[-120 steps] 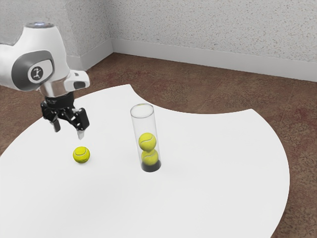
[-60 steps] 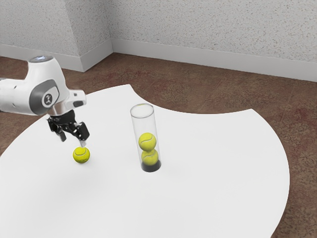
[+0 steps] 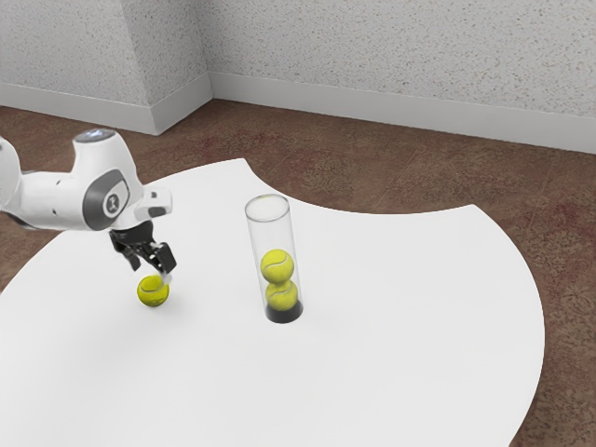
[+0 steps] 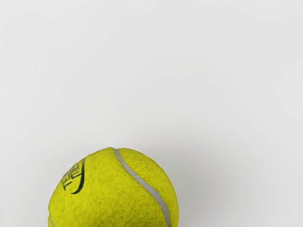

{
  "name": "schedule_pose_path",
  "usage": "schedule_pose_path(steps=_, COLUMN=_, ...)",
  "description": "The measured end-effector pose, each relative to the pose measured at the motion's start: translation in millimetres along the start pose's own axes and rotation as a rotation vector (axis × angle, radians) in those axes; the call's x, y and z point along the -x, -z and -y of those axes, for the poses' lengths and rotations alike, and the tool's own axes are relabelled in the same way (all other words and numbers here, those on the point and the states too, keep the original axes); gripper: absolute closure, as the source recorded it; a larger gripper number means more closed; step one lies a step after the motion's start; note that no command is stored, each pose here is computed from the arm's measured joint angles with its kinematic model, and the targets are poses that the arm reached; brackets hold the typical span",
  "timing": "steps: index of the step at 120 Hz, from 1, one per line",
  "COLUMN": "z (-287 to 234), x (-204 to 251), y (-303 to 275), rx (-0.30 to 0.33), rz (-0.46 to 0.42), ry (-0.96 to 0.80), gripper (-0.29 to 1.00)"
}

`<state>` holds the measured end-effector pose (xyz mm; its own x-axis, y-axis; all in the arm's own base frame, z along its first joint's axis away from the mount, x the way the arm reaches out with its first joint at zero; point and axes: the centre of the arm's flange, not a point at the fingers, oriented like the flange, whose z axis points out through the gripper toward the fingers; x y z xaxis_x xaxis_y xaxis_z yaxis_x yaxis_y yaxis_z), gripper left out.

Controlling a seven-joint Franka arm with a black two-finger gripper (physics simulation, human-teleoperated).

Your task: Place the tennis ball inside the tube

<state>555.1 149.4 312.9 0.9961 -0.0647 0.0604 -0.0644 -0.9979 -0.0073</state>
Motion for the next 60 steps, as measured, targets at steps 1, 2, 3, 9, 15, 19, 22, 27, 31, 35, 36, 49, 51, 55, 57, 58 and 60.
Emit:
schedule_pose_path(steps=1, z=0.6, x=-0.5, y=-0.7, rx=0.0, rz=-0.001, ry=-0.001, gripper=0.0)
schedule_pose_path(steps=2, z=1.2, x=-0.9, y=-1.4, rx=0.0, rz=-0.002, ry=-0.002, gripper=0.0)
schedule_pose_path(steps=3, z=1.9, x=-1.5, y=-2.2, rx=0.0, rz=-0.002, ry=-0.003, gripper=0.0)
schedule_pose_path(steps=9, z=5.1, x=-4.2, y=-7.9, rx=0.0, rz=-0.004, ry=-0.009, gripper=0.0)
schedule_pose_path(steps=15, z=6.8, x=-5.3, y=-12.8, rx=0.001, rz=-0.003, ry=-0.016, gripper=0.0)
schedule_pose_path(steps=19, z=7.4, x=-5.5, y=-17.9, rx=0.004, rz=0.002, ry=-0.02, gripper=0.0)
schedule_pose_path(steps=22, z=7.8, x=-6.1, y=-22.3, rx=0.006, rz=0.006, ry=-0.023, gripper=0.0)
schedule_pose_path(steps=27, z=8.4, x=-6.4, y=-29.1, rx=0.01, rz=0.013, ry=-0.028, gripper=0.0)
schedule_pose_path(steps=31, z=10.6, x=-5.8, y=-33.4, rx=0.013, rz=0.017, ry=-0.028, gripper=0.0)
schedule_pose_path(steps=35, z=15.2, x=-4.1, y=-36.6, rx=0.014, rz=0.02, ry=-0.024, gripper=0.0)
schedule_pose_path(steps=36, z=16.1, x=-3.8, y=-37.1, rx=0.014, rz=0.021, ry=-0.024, gripper=0.0)
schedule_pose_path(steps=49, z=20.2, x=-1.7, y=-47.5, rx=0.019, rz=0.033, ry=-0.031, gripper=0.0)
schedule_pose_path(steps=51, z=20.2, x=-1.9, y=-48.7, rx=0.02, rz=0.035, ry=-0.033, gripper=0.0)
schedule_pose_path(steps=55, z=20.5, x=-2.4, y=-51.3, rx=0.021, rz=0.037, ry=-0.036, gripper=0.0)
schedule_pose_path(steps=57, z=21.0, x=-2.4, y=-52.4, rx=0.022, rz=0.038, ry=-0.037, gripper=0.0)
schedule_pose_path(steps=58, z=21.3, x=-2.5, y=-52.7, rx=0.022, rz=0.038, ry=-0.038, gripper=0.0)
schedule_pose_path(steps=60, z=21.9, x=-2.3, y=-53.6, rx=0.022, rz=0.039, ry=-0.038, gripper=0.0)
